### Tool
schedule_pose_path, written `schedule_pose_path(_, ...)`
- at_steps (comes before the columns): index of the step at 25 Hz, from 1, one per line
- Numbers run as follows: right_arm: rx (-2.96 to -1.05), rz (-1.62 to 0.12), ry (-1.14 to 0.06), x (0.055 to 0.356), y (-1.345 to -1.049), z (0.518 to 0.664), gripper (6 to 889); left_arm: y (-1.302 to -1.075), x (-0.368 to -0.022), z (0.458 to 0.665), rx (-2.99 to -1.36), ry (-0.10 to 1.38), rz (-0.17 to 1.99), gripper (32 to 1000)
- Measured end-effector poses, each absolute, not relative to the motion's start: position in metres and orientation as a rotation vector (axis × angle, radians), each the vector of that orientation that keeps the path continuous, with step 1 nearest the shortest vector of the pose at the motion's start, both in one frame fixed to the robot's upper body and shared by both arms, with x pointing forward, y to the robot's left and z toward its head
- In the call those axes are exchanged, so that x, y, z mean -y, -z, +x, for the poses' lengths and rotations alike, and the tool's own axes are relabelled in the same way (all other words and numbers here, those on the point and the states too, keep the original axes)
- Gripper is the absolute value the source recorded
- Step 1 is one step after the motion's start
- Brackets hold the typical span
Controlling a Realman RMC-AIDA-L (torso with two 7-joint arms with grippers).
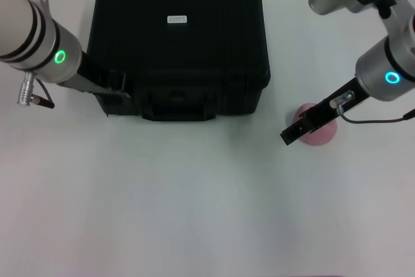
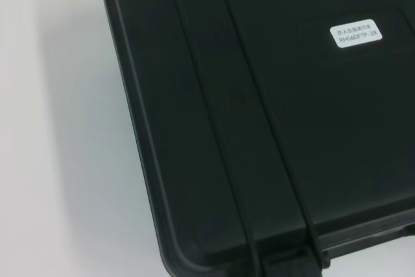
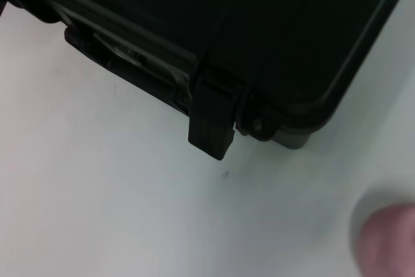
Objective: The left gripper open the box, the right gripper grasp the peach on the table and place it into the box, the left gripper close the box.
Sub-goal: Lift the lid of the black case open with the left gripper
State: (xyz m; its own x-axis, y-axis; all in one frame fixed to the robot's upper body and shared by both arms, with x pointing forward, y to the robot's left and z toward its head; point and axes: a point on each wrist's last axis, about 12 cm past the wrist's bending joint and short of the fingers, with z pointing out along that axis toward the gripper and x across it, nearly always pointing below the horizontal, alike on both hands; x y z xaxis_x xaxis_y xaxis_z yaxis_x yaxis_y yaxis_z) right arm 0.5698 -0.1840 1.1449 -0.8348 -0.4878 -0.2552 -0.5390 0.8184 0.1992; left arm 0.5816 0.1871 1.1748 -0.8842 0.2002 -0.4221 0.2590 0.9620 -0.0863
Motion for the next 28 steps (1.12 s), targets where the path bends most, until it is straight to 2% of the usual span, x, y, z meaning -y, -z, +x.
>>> schedule_pose_path(13, -2.807, -0.806, -0.391, 0.1833, -1.1454, 0.5699, 797, -1.1752, -0.1867, 0.5806, -2.691, 0.195, 0.342, 403)
schedule_pose_path(28, -2.808, -0.807, -0.391, 0.1832, -1.1452, 0.5699, 796, -1.1830, -0.1858, 0.5779, -2.677, 0.192, 0.355, 386)
